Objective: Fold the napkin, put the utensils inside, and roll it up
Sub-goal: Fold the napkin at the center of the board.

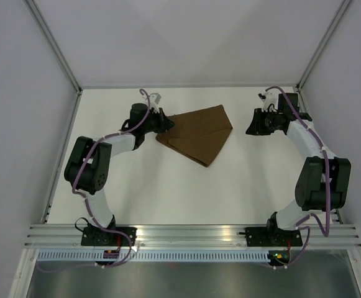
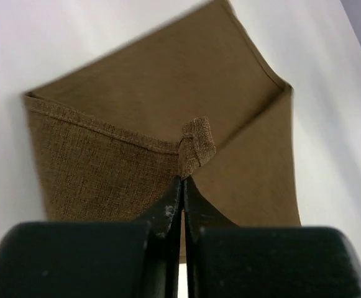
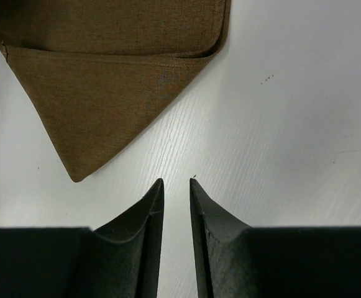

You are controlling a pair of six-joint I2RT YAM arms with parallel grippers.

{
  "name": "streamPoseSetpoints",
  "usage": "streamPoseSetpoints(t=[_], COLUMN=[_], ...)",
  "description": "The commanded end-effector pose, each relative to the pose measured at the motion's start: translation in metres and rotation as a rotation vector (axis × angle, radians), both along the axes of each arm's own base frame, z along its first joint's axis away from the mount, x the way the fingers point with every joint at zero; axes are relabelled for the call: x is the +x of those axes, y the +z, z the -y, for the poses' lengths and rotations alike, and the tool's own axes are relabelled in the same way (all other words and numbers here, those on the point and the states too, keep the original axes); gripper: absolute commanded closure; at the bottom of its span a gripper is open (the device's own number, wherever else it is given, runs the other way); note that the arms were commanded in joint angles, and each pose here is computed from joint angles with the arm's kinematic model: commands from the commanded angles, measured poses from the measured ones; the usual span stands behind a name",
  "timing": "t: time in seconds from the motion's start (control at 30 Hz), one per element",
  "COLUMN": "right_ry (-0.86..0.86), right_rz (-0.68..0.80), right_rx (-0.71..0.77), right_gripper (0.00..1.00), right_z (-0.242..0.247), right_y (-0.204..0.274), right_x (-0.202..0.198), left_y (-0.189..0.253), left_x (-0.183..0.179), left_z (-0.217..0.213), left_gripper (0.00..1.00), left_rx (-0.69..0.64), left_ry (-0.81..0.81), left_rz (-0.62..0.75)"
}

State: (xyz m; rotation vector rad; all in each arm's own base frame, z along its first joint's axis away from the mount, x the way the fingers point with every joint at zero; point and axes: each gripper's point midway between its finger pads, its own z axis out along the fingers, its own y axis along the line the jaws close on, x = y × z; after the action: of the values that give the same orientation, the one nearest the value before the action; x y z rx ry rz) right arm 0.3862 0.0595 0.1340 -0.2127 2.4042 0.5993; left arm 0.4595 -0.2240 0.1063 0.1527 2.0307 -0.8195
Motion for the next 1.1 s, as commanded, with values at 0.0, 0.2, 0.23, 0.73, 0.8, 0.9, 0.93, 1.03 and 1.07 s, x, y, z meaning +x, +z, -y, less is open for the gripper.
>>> streamPoseSetpoints(t=[0.0,0.2,0.23,0.73,0.8,0.9,0.93,1.03,1.07], right_ry=[0.011,0.021,0.024,0.027,0.030,0.027,0.029,0.030,0.028], right_rz=[0.031,0.032,0.032,0.027,0.023,0.021,0.021,0.019,0.016], right_rx=[-0.019,-0.033,-0.035,-0.047,-0.048,-0.049,-0.049,-0.049,-0.050], right_gripper=[0.71,0.71,0.72,0.71,0.72,0.72,0.72,0.72,0.72], right_z=[-0.001,-0.005,-0.006,-0.007,-0.008,-0.007,-0.008,-0.009,-0.008], right_y=[0.007,0.006,0.006,0.003,0.002,0.001,0.001,0.001,-0.001], right_x=[0.008,0.008,0.008,0.007,0.007,0.007,0.007,0.007,0.007], left_y=[0.032,0.014,0.014,0.011,0.013,0.015,0.016,0.012,0.009], left_x=[-0.024,-0.048,-0.054,-0.088,-0.089,-0.095,-0.098,-0.104,-0.106], left_z=[0.041,0.073,0.081,0.115,0.118,0.126,0.130,0.137,0.138], left_gripper=[0.98,0.98,0.98,0.98,0.98,0.98,0.98,0.98,0.98], left_rx=[0.109,0.278,0.285,0.462,0.489,0.511,0.515,0.546,0.562], left_ry=[-0.240,-0.352,-0.365,-0.488,-0.486,-0.504,-0.515,-0.535,-0.545], left_rz=[0.203,0.205,0.203,0.343,0.368,0.392,0.400,0.410,0.409])
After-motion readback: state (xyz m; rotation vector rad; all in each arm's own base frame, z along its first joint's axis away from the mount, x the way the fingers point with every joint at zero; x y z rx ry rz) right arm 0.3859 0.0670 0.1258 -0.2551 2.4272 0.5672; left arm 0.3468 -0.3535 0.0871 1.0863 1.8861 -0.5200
